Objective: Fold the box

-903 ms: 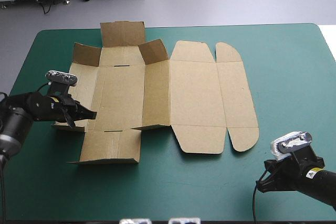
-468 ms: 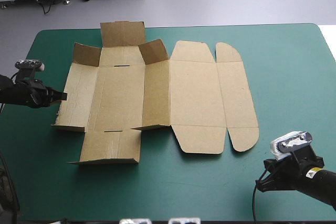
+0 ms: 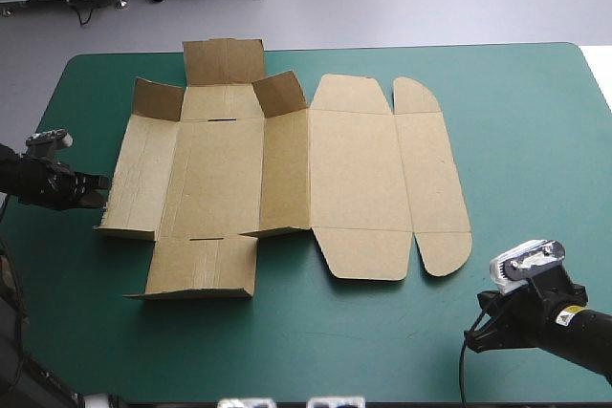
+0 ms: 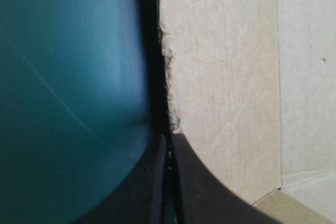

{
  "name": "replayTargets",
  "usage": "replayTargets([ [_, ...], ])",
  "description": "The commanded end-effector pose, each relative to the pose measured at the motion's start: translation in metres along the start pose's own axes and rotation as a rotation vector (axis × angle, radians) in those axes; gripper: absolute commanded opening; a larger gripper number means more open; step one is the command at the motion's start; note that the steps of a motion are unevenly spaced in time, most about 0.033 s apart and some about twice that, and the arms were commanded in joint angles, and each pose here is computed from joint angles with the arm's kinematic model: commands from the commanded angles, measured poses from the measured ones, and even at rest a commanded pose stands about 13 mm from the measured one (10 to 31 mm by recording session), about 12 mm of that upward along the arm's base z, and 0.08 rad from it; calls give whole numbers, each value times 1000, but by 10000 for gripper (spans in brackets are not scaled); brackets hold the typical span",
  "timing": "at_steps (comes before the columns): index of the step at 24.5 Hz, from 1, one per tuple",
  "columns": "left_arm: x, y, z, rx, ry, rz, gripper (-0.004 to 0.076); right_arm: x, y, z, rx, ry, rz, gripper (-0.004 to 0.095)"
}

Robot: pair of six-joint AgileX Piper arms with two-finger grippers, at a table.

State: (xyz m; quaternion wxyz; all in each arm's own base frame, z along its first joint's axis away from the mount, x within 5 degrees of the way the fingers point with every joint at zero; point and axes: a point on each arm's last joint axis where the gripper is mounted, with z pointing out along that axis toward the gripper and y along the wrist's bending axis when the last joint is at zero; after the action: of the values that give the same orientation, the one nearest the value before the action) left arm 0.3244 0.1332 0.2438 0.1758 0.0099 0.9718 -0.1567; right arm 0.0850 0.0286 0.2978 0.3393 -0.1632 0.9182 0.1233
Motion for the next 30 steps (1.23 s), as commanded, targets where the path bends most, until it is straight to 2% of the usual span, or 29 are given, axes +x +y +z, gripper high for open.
replayTargets([
  [1,-8,0,-20,79,-124,-78,14,-11,0,-6,7,-69,-8,-17],
  [5,-6,7,-25,156,-130,-132,27,-11,0,-6,8,-66,-9,-18],
  [9,-12,8,-28,273,-141,-155,157,-11,1,-6,0,-63,-6,-18],
  [12,-16,10,-29,279,-144,-168,270,-11,1,-6,-1,-61,-6,-18],
  [15,-15,11,-29,264,-132,-160,334,-10,1,-6,0,-59,-7,-18],
  [20,-15,16,-21,271,-112,-178,335,-11,1,-6,2,-60,-8,-18],
  [25,-8,27,4,282,-28,-248,335,-10,1,-6,1,-58,-8,-18],
  [30,-12,9,17,322,3,-199,335,-10,1,-6,1,-58,-8,-18],
])
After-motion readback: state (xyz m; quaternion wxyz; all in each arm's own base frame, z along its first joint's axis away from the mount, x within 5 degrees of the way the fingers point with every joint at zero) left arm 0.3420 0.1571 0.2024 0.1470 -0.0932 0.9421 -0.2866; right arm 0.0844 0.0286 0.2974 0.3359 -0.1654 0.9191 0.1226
